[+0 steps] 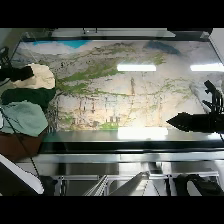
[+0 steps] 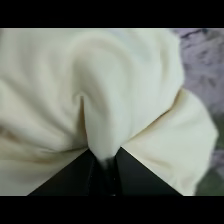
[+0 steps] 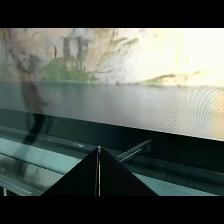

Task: Fold the shirts.

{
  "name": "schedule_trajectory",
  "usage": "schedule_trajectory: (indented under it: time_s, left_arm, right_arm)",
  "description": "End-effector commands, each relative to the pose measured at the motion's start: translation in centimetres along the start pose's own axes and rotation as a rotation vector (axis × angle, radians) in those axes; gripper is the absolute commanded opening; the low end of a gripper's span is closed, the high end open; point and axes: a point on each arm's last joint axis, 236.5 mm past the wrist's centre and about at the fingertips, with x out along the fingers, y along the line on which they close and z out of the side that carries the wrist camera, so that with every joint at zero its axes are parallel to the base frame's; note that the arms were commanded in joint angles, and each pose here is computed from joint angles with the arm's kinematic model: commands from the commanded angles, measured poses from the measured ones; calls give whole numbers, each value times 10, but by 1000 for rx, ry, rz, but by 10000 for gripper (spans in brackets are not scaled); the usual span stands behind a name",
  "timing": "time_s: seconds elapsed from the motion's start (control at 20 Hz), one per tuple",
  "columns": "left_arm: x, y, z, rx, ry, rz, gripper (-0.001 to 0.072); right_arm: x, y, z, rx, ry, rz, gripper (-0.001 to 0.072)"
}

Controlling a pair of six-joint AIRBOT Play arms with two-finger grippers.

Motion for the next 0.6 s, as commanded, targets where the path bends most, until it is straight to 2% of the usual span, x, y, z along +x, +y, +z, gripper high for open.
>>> schedule_trajectory:
  time_s: [0.0, 0.1, 0.2, 0.35, 0.55]
  left_arm:
    - [-73, -102, 51, 39, -133, -248, 19]
    - [-146, -198, 70, 132, -217, -473, 20]
    - [-202, -270, 61, 226, -222, -603, 20]
    - [-246, -344, 18, 353, -150, -713, 20]
    - [-245, -398, -49, 332, 17, -803, 17]
  right_arm:
    - [0, 0, 0, 0, 1, 1, 15]
    - [0, 0, 0, 0, 1, 1, 16]
    - [0, 0, 1, 0, -3, 0, 16]
    - [0, -1, 10, 0, -44, -5, 16]
    - [0, -1, 12, 0, -51, -5, 16]
